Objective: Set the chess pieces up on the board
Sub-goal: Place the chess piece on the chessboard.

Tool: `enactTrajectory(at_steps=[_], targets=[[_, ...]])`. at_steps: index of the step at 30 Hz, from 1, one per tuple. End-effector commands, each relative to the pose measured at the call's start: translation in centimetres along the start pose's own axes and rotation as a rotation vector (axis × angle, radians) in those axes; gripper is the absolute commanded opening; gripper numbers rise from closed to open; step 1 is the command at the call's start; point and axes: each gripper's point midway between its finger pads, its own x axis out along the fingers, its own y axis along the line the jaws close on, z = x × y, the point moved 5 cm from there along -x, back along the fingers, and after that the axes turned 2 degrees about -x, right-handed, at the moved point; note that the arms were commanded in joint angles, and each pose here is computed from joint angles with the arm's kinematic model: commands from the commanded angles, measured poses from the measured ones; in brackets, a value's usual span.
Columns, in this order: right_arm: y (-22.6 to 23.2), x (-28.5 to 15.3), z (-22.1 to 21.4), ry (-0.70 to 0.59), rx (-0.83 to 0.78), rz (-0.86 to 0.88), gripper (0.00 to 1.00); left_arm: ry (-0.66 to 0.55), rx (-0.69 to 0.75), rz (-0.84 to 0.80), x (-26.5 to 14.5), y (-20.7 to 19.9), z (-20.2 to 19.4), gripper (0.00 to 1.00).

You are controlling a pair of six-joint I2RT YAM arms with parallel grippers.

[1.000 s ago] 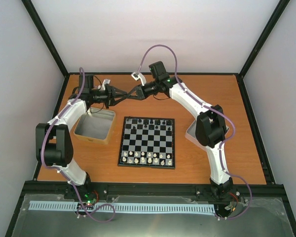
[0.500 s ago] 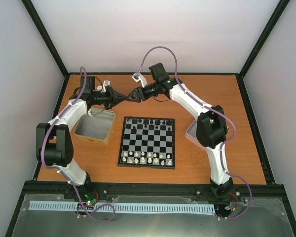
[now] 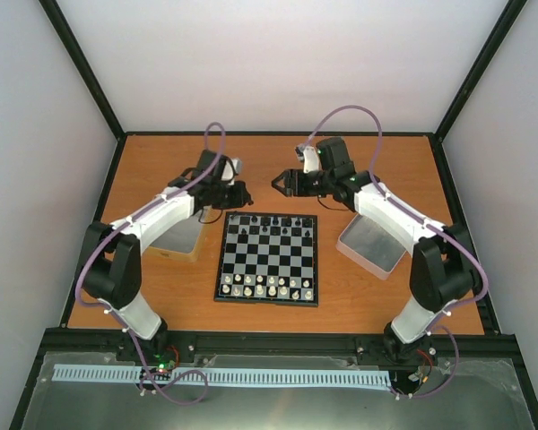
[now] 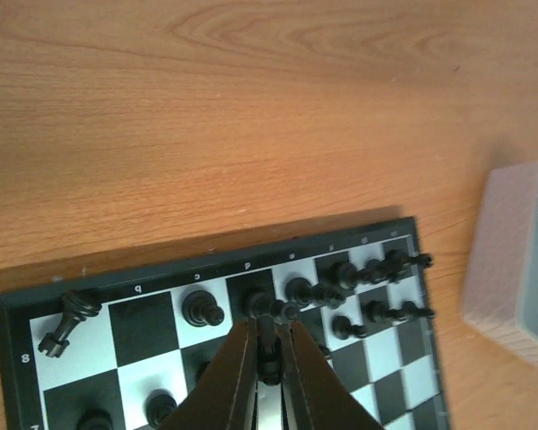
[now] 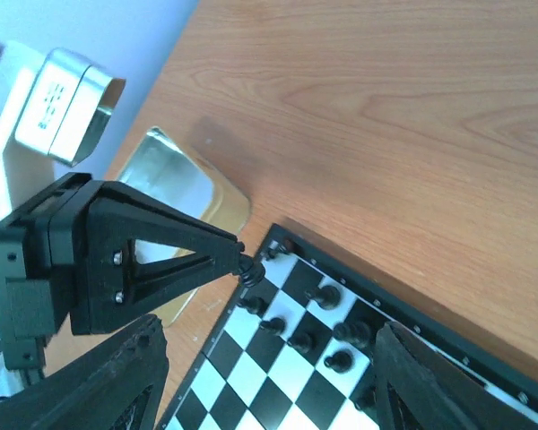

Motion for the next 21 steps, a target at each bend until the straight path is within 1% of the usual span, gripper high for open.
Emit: enactTrajectory(at_steps=[1, 3, 9, 18, 21], targets=[[-0.6, -1.7, 0.1, -0.12, 0.067, -0.118, 0.63, -0.054, 0.191, 0.23, 1.3, 1.7, -0.7, 0.01], [-0.8, -1.9, -0.4, -0.125, 0.082, -0.124, 0.63, -0.062, 0.206, 0.244, 1.7, 2.0, -1.0, 0.01], [-1.1, -1.7, -0.7, -0.11, 0.109, -0.134, 0.63, -0.015, 0.213, 0.286, 3.5, 3.4, -2.1, 0.01], [-1.4, -0.9, -0.8, -0.091, 0.124, -0.127, 0.63, 0.02, 0.211, 0.222, 5.1, 3.3, -2.8, 0.01], [-1.4, -0.8, -0.7, -0.089, 0.12, -0.126, 0.63, 0.026, 0.209, 0.223, 5.5, 3.5, -2.8, 0.03]])
